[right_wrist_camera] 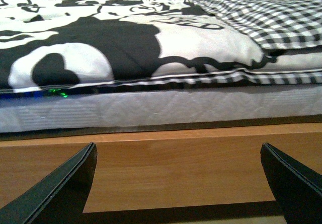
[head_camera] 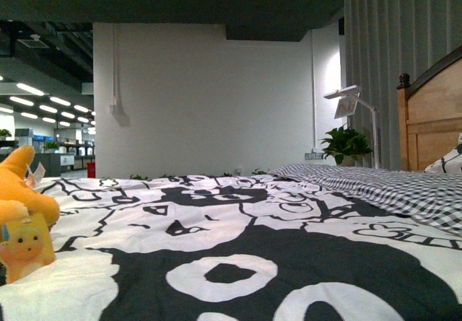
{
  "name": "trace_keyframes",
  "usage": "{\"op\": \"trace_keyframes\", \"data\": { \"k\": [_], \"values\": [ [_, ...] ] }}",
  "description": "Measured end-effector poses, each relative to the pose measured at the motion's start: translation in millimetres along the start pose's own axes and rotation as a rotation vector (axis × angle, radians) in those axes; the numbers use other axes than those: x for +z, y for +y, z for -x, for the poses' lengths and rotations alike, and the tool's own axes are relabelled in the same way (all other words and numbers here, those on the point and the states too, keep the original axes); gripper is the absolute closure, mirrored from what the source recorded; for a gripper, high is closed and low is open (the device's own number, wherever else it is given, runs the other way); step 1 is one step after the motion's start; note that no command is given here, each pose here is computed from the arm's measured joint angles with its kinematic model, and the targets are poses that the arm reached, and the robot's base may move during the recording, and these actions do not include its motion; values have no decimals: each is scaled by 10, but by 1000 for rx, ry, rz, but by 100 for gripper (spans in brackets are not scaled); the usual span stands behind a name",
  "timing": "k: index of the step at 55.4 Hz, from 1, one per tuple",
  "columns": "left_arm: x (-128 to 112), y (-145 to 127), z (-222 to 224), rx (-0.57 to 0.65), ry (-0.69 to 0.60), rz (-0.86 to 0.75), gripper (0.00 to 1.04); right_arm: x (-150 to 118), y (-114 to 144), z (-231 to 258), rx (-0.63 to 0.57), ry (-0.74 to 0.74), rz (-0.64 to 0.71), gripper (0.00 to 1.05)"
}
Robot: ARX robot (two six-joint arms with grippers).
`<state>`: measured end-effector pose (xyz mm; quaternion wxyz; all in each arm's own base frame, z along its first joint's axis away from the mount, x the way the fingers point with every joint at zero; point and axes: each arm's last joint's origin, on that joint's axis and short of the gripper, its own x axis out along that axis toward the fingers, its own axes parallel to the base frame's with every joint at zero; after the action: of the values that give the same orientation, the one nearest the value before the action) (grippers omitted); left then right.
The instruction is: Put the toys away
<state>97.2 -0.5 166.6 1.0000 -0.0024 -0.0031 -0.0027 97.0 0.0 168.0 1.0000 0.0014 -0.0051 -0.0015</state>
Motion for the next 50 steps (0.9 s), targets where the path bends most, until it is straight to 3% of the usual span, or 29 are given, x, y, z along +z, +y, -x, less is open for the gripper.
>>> {"op": "trace_keyframes", "data": {
  "k": [50],
  "values": [
    [1, 2, 1, 3, -1, -1, 6, -1, 1, -1, 4, 2, 0, 7]
  ]
}}
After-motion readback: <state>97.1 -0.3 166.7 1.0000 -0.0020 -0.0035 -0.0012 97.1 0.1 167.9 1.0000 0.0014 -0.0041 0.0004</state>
